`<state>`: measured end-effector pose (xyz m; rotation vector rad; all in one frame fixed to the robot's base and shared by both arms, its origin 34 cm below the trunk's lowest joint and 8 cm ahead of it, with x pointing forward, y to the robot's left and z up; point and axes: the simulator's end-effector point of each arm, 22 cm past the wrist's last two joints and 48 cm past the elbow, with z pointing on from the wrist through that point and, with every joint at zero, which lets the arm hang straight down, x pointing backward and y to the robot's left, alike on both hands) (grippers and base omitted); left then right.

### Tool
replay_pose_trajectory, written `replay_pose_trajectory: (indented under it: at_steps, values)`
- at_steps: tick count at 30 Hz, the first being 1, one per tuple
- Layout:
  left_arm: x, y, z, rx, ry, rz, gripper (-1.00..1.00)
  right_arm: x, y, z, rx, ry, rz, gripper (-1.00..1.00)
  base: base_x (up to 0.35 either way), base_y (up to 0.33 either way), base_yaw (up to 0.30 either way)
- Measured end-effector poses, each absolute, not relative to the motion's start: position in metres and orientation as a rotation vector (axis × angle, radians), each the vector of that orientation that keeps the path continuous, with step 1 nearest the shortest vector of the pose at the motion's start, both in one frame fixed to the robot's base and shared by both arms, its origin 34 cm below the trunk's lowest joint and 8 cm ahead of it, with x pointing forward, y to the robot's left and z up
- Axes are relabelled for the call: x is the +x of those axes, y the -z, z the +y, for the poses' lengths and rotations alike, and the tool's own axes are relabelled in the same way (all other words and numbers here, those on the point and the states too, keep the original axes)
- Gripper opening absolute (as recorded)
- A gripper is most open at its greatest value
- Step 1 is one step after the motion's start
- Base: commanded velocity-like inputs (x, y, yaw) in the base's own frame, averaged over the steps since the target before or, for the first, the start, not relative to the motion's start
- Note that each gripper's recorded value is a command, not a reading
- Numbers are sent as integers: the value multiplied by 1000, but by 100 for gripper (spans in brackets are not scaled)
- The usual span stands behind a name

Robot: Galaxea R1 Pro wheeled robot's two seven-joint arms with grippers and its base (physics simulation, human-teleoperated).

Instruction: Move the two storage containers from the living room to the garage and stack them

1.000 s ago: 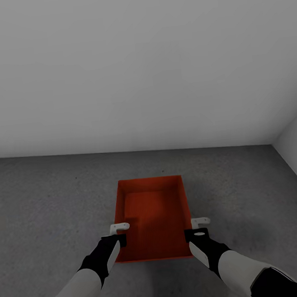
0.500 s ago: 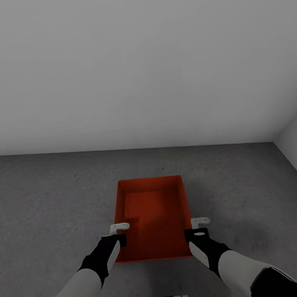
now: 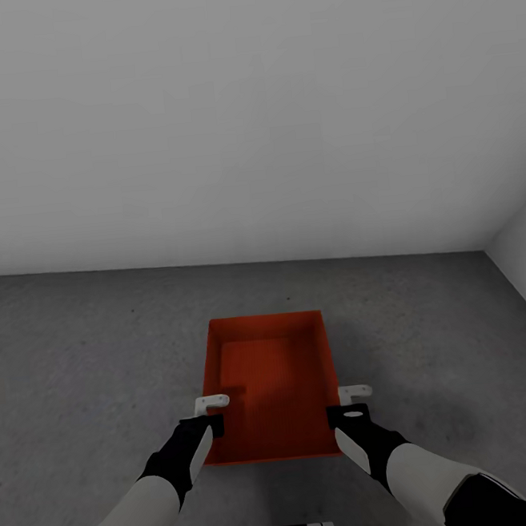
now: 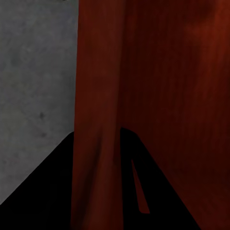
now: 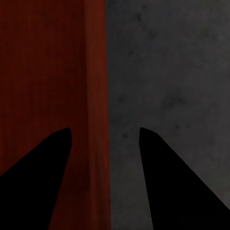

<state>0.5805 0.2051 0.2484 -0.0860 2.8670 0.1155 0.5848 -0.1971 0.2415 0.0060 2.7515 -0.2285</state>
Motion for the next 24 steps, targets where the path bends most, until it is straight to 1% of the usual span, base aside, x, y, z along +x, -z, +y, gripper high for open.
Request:
replay_pose_trajectory:
  at_steps: [12, 13, 14, 24]
  values:
    - [580, -248, 205, -87, -116, 2867, -100, 585, -242, -197, 3, 228, 2751, -100, 0, 0, 0]
    - [580, -248, 205, -87, -116, 2867, -100, 585, -242, -197, 2, 227, 2751, 100, 0, 0, 0]
    - [579, -248, 211, -60, -145, 2870, 100, 594, -246, -193, 21, 204, 2734, 100, 0, 0, 0]
    - [579, -248, 212, -62, -147, 2870, 100, 594, -246, -192, 16, 205, 2732, 100, 0, 0, 0]
